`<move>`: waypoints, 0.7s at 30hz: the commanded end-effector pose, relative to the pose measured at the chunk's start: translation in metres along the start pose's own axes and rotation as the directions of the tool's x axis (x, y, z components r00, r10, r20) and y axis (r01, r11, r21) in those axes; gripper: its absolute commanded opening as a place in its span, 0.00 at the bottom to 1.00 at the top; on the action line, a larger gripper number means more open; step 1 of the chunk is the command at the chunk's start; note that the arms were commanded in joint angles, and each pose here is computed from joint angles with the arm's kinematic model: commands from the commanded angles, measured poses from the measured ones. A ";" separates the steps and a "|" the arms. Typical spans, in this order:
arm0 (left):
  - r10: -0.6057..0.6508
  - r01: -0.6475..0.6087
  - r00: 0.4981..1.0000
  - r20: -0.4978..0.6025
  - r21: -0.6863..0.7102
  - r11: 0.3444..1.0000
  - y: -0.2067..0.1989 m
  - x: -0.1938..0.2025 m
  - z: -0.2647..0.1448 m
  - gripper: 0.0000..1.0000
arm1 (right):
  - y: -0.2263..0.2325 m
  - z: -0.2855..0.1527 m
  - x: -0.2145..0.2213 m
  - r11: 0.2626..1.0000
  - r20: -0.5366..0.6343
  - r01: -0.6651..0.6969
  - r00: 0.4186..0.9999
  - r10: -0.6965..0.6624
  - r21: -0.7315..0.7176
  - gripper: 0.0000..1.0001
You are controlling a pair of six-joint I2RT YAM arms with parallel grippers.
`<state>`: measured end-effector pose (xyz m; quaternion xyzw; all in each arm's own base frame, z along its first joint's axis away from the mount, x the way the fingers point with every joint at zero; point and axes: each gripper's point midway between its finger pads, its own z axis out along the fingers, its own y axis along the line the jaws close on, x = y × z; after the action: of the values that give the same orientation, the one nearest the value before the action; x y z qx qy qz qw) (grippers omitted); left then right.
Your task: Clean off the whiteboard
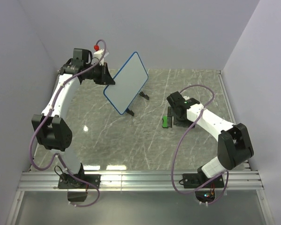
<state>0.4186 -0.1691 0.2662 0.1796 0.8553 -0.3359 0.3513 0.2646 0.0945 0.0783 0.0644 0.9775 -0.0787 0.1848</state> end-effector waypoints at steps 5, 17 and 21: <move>0.087 -0.089 0.995 0.050 0.040 0.995 -0.010 -0.009 -0.002 0.00 | -0.003 -0.003 -0.018 1.000 0.036 -0.007 0.999 0.008 -0.006 1.00; 0.077 -0.076 0.997 -0.021 0.046 0.996 0.003 0.015 0.025 0.00 | -0.015 0.006 -0.011 0.999 0.006 -0.034 0.999 0.034 -0.004 1.00; 0.068 -0.068 0.997 -0.037 0.013 0.998 0.013 0.018 0.031 0.00 | -0.015 0.007 -0.011 0.999 0.003 -0.042 0.999 0.042 -0.008 1.00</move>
<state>0.4139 -0.1769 0.2159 0.1910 0.8739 -0.3295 0.3020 0.2708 0.0790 0.0765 0.0804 0.9781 -0.0753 0.1769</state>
